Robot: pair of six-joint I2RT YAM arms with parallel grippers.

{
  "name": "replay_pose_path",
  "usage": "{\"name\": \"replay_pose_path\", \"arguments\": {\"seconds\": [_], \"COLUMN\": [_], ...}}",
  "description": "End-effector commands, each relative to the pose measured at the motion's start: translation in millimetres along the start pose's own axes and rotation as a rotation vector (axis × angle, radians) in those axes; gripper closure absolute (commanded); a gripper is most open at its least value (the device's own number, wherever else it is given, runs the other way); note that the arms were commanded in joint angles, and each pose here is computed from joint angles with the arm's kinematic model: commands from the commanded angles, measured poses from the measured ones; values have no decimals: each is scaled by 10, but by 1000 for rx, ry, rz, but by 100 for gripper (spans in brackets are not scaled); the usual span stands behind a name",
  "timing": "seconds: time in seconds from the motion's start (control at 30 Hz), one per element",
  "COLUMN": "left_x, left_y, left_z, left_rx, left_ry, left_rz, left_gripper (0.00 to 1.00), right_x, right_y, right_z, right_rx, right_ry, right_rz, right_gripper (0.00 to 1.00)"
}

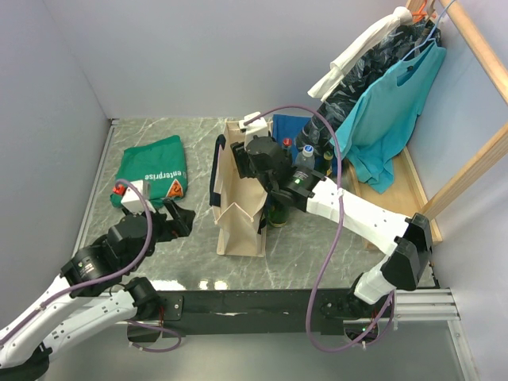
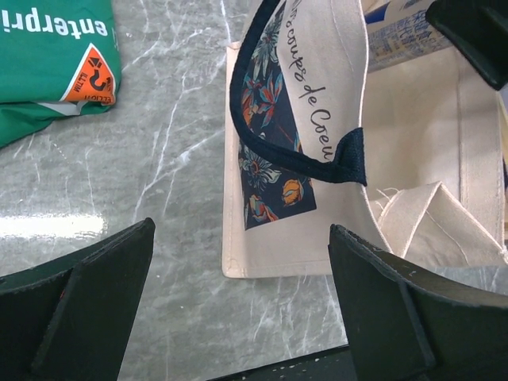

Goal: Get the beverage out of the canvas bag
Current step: Take out the drink from the canvas bag.

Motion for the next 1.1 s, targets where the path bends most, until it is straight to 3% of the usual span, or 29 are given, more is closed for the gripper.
{"name": "replay_pose_path", "arguments": {"seconds": [0.0, 0.1, 0.27, 0.5, 0.63, 0.87, 1.07], "left_x": [-93, -234, -302, -324, -362, -474, -635], "left_y": [34, 44, 36, -63, -131, -214, -416], "left_z": [104, 91, 111, 265, 374, 583, 599], "left_rx": [-52, -48, -57, -129, -138, -202, -156], "left_ry": [19, 7, -1, -82, -211, -255, -347], "left_rz": [-72, -186, -228, -183, -149, -127, -162], "left_gripper": [4, 4, 4, 4, 4, 4, 4], "right_x": [-19, -15, -11, 0, -6, -42, -64], "right_y": [298, 315, 345, 362, 367, 401, 428], "right_z": [558, 541, 548, 576, 578, 587, 608], "right_rx": [-166, -163, -172, -172, -172, -185, -184], "right_ry": [-93, -99, -109, -88, -82, -80, -59], "right_rz": [38, 49, 69, 81, 80, 71, 67], "right_gripper": [100, 100, 100, 100, 100, 100, 100]}}
Point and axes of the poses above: each gripper's point midway between its finger pads, its own y axis back along the fingers, its own x axis along the line the jaws close on, z = x × y, the point moved 5 cm from there along y, back along the fingers, and after that the axes turned 4 degrees about -y, right-handed, at the moved point
